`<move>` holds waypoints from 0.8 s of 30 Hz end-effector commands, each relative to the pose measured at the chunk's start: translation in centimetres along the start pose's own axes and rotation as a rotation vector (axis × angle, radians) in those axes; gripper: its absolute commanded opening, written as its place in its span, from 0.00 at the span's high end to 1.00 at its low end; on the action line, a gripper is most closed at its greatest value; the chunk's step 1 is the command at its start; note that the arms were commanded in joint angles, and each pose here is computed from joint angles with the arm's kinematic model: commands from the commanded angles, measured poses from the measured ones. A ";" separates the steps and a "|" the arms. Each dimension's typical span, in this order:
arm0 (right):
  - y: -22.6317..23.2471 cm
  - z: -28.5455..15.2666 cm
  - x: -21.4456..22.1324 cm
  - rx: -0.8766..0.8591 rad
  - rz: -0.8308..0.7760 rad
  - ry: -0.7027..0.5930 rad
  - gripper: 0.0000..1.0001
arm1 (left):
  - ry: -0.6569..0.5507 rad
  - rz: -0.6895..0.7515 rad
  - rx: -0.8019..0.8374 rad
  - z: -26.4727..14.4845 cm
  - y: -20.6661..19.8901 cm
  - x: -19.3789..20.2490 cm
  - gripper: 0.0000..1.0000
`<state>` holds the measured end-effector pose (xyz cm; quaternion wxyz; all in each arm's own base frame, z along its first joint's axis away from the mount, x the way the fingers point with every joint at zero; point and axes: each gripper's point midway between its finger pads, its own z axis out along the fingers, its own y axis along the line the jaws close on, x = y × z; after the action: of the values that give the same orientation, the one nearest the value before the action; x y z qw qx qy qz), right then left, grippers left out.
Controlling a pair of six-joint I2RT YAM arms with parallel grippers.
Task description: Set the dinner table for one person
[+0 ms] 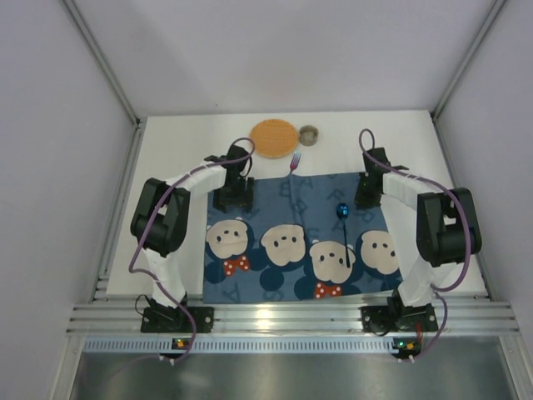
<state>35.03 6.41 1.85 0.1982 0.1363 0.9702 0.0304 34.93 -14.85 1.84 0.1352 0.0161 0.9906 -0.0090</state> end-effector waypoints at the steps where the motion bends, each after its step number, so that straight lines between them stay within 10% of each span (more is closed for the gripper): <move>1: -4.6 1.2 5.7 0.170 0.015 0.173 1.00 | 0.038 0.019 -0.121 1.6 3.0 1.8 0.21; 17: -7.9 -0.5 7.8 0.340 0.012 0.227 1.00 | 0.049 -0.004 -0.173 1.6 4.5 1.0 0.21; 24: -5.4 -4.0 4.4 0.241 0.032 0.132 1.00 | -0.160 -0.011 -0.092 -5.1 2.2 -6.9 0.20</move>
<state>31.58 3.82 1.99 0.1625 0.1782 0.9697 -0.0392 36.26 -12.57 3.95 0.1460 0.0035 0.9887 0.0333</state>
